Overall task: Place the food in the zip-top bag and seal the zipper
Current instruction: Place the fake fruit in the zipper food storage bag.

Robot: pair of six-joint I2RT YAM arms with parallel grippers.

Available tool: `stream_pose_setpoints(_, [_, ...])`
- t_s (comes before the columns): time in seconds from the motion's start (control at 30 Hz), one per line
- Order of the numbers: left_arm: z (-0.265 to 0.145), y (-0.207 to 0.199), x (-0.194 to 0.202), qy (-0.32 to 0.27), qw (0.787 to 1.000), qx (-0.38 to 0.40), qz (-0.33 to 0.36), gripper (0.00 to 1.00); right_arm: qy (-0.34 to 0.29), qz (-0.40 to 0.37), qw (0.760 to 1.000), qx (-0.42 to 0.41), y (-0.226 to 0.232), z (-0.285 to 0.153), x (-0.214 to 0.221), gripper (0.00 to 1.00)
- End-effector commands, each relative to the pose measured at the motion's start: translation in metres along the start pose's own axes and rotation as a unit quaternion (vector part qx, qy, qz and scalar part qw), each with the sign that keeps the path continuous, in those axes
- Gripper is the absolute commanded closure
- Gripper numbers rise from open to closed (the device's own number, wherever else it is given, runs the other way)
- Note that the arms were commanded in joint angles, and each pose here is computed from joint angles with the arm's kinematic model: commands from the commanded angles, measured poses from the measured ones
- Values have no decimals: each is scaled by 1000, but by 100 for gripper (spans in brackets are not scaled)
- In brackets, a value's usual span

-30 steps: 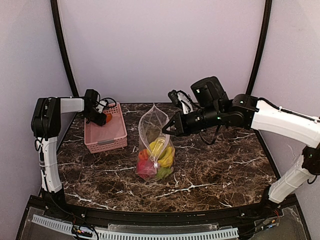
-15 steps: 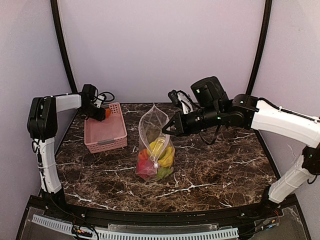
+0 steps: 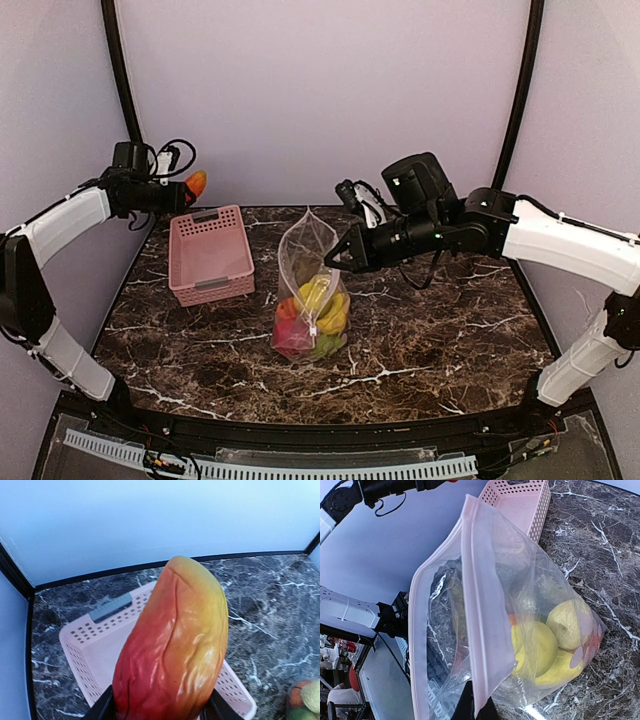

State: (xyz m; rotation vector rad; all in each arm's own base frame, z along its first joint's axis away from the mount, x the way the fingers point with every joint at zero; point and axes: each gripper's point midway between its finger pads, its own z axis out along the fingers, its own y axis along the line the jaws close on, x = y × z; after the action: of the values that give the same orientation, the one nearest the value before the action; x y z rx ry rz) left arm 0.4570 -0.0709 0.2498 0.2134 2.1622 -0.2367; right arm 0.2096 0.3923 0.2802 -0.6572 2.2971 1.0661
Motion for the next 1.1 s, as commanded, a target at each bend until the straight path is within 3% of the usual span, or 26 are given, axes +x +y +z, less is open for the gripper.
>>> stream_pose_setpoints(0.0, [-41, -56, 9, -30, 995, 88, -44, 52, -17, -14, 1000, -13, 12, -9, -13, 100])
stream_pose_setpoints(0.17, [-79, -126, 40, -35, 984, 167, -42, 51, -10, -18, 1000, -16, 13, -1, -13, 100])
stream_pose_setpoints(0.33, [-104, -159, 62, -27, 973, 220, -65, 51, -5, -18, 1000, -16, 13, 3, -12, 100])
stream_pose_setpoints(0.77, [-181, -252, 66, 49, 919, 381, -89, 51, 0, -17, 1000, -1, 10, 13, -16, 100])
stream_pose_setpoints(1.07, [-205, -299, 67, 105, 891, 425, -121, 51, -4, -23, 999, 21, 6, 13, -21, 100])
